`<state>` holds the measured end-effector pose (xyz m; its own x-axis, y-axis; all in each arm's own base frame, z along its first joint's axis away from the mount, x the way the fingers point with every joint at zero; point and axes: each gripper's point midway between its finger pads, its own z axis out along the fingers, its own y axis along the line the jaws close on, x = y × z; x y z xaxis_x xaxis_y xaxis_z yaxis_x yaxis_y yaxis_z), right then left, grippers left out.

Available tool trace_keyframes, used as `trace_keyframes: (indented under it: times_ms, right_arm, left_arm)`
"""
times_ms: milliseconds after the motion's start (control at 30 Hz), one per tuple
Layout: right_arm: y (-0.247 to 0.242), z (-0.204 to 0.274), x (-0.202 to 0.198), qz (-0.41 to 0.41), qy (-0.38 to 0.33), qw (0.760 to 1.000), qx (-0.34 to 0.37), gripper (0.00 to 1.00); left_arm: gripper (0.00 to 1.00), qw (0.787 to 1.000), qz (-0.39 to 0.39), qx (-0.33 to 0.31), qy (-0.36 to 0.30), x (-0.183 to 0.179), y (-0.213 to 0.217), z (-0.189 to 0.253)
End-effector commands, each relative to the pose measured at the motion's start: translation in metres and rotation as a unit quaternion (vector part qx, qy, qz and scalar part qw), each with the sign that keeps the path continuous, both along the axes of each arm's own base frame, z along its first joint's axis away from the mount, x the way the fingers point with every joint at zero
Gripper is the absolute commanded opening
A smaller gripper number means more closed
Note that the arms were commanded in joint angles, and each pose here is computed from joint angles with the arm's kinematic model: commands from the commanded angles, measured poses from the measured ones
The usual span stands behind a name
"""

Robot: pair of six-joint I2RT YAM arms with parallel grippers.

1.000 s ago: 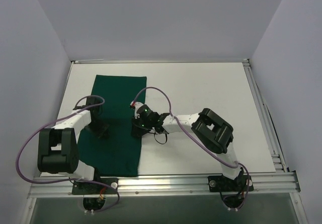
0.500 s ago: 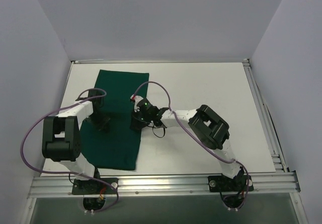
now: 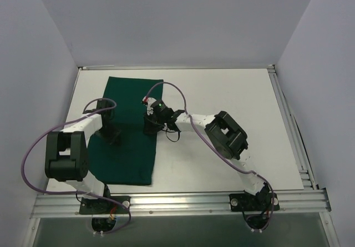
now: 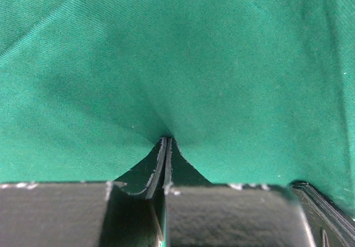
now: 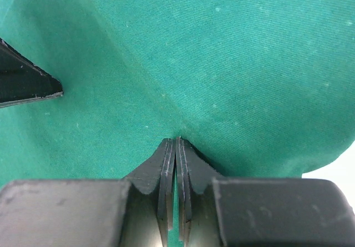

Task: Open and lay out the surgical kit
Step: Open the surgical kit at the center of the board.

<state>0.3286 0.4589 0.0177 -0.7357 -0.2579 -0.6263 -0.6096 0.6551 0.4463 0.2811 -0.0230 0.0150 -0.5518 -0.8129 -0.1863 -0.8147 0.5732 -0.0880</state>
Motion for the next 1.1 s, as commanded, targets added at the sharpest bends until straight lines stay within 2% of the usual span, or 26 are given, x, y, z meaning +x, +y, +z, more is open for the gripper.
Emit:
trace_keyframes:
  times_ms: [0, 233, 400, 500, 633, 733, 767, 800, 833, 867, 967, 1033, 1067]
  right_arm:
    - [-0.033, -0.051, -0.002, -0.008, 0.033, 0.996, -0.081, 0.0]
    - [-0.03, -0.06, 0.008, 0.002, 0.033, 0.996, -0.088, 0.0]
    - [-0.027, -0.048, 0.015, 0.008, 0.022, 0.997, -0.078, 0.0]
    - [-0.028, -0.045, 0.021, 0.011, 0.025, 0.997, -0.079, 0.0]
    - [-0.029, -0.023, 0.023, 0.009, 0.01, 0.998, -0.069, 0.0]
    - [-0.028, 0.008, 0.026, 0.001, -0.006, 0.999, -0.051, 0.01]
    - [-0.028, 0.016, 0.028, -0.005, -0.012, 0.999, -0.048, 0.03]
    - [-0.028, 0.025, 0.029, -0.009, -0.017, 0.999, -0.044, 0.12]
    - [-0.028, 0.043, 0.032, -0.014, -0.028, 0.999, -0.035, 0.16]
    - [-0.027, 0.05, 0.033, -0.016, -0.034, 0.999, -0.032, 0.19]
    - [-0.034, 0.078, 0.032, -0.024, -0.04, 0.998, -0.037, 0.43]
    - [-0.04, 0.101, 0.031, -0.031, -0.056, 0.997, -0.033, 0.5]
    - [-0.043, 0.107, 0.028, -0.031, -0.058, 0.997, -0.033, 0.54]
  left_arm:
    - [0.02, 1.0, -0.004, 0.014, -0.017, 0.012, 0.005, -0.005]
    - [0.02, 0.994, -0.063, -0.013, -0.085, 0.029, -0.007, 0.022]
    - [0.3, 0.982, -0.088, 0.0, -0.166, 0.035, -0.007, 0.072]
    - [0.42, 0.976, -0.098, 0.007, -0.197, 0.028, -0.005, 0.097]
    - [0.53, 0.963, -0.134, 0.034, -0.233, 0.024, 0.001, 0.13]
    - [0.55, 0.938, -0.196, 0.051, -0.282, 0.031, 0.0, 0.157]
    - [0.6, 0.931, -0.209, 0.056, -0.292, 0.033, 0.0, 0.164]
    - [0.62, 0.924, -0.22, 0.063, -0.308, 0.039, 0.0, 0.175]
    - [0.63, 0.919, -0.233, 0.073, -0.311, 0.041, 0.002, 0.179]
    - [0.64, 0.918, -0.237, 0.078, -0.309, 0.045, 0.004, 0.18]
    - [0.65, 0.92, -0.23, 0.091, -0.304, 0.059, 0.02, 0.187]
    - [0.65, 0.91, -0.248, 0.09, -0.32, 0.071, 0.021, 0.194]
    - [0.65, 0.912, -0.249, 0.079, -0.317, 0.077, 0.025, 0.189]
